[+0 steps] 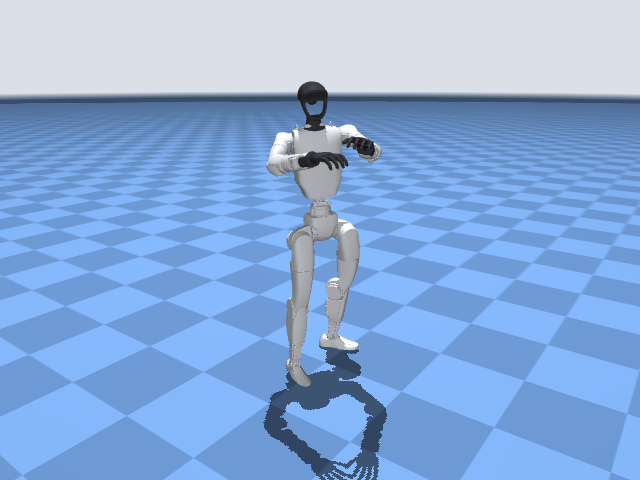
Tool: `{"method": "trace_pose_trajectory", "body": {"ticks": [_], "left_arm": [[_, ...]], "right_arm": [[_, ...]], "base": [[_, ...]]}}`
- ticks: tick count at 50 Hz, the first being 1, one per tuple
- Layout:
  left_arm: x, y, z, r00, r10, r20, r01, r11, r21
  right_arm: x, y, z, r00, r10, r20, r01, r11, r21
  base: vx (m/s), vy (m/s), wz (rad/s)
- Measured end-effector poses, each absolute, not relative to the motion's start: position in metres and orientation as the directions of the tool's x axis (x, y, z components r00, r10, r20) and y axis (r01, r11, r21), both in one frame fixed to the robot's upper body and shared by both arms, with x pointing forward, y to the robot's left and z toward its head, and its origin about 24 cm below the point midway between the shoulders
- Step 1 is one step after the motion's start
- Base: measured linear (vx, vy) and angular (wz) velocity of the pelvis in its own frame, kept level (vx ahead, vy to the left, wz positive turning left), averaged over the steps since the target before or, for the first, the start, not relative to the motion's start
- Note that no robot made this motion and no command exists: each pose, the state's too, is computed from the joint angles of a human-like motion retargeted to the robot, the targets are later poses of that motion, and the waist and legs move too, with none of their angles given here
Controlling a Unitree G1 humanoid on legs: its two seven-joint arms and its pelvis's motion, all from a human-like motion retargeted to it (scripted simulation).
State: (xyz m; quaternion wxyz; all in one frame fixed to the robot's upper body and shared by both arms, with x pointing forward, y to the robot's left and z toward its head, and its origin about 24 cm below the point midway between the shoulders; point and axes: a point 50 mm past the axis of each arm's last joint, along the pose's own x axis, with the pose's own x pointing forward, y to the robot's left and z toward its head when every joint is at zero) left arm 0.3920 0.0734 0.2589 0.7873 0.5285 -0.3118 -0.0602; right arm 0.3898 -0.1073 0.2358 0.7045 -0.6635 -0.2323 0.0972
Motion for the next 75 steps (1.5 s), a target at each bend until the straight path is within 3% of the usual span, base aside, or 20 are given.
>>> {"method": "trace_pose_trajectory", "body": {"ticks": [4, 10, 17, 20, 24, 30, 40, 44, 50, 58, 62, 71, 75], "left_arm": [[0.39, 0.07, 0.252, 0.787, -0.456, 0.415, -0.215, 0.428, 0.878], [0.39, 0.057, 0.22, 0.802, -0.543, 0.25, -0.088, 0.306, 0.948], [0.392, 0.068, 0.263, 0.781, -0.454, 0.429, -0.265, 0.381, 0.886], [0.392, 0.071, 0.275, 0.772, -0.413, 0.483, -0.288, 0.45, 0.845], [0.394, 0.071, 0.253, 0.808, -0.41, 0.423, -0.207, 0.475, 0.855], [0.393, 0.068, 0.204, 0.841, -0.495, 0.22, -0.024, 0.371, 0.928], [0.385, 0.086, 0.242, 0.8, -0.449, 0.398, -0.206, 0.418, 0.885], [0.385, 0.088, 0.224, 0.818, -0.47, 0.332, -0.15, 0.383, 0.912], [0.384, 0.085, 0.175, 0.837, -0.543, 0.062, 0.054, 0.195, 0.979], [0.39, 0.107, 0.231, 0.834, -0.45, 0.319, -0.209, 0.276, 0.938], [0.39, 0.115, 0.247, 0.828, -0.426, 0.365, -0.255, 0.295, 0.921], [0.383, 0.125, 0.171, 0.865, -0.501, 0.009, 0.045, 0.096, 0.994], [0.384, 0.135, 0.165, 0.882, -0.47, -0.015, 0.05, 0.062, 0.997]], "right_arm": [[0.387, -0.099, 0.255, 0.832, 0.439, 0.34, 0.287, 0.185, -0.94], [0.382, -0.09, 0.282, 0.761, 0.405, 0.507, 0.429, 0.272, -0.861], [0.396, -0.081, 0.236, 0.867, 0.445, 0.226, 0.204, 0.097, -0.974], [0.398, -0.08, 0.227, 0.882, 0.439, 0.17, 0.147, 0.087, -0.985], [0.393, -0.081, 0.253, 0.846, 0.41, 0.341, 0.271, 0.221, -0.937], [0.377, -0.088, 0.287, 0.732, 0.36, 0.578, 0.436, 0.404, -0.804], [0.391, -0.096, 0.208, 0.895, 0.406, 0.186, 0.085, 0.255, -0.963], [0.388, -0.093, 0.219, 0.871, 0.403, 0.282, 0.168, 0.294, -0.941], [0.379, -0.083, 0.25, 0.792, 0.419, 0.444, 0.31, 0.351, -0.884], [0.382, -0.071, 0.205, 0.843, 0.464, 0.271, 0.158, 0.267, -0.951], [0.383, -0.067, 0.189, 0.859, 0.473, 0.197, 0.086, 0.246, -0.965], [0.381, -0.059, 0.228, 0.798, 0.466, 0.382, 0.241, 0.334, -0.911], [0.378, -0.048, 0.235, 0.771, 0.505, 0.388, 0.253, 0.317, -0.914]], "base": [[0.01, -0.18, -0.54], [0.02, -0.13, -0.34], [0.01, -0.04, -0.08], [0.01, -0.01, 0.06], [0.01, -0.01, 0.29], [0.01, 0.06, 0.48], [0.0, 0.13, 0.64], [-0.01, 0.09, 0.62], [-0.02, 0.08, 0.52], [-0.01, 0.07, 0.39], [-0.01, 0.07, 0.29], [0.0, 0.06, 0.24], [0.01, 0.05, 0.23]]}}
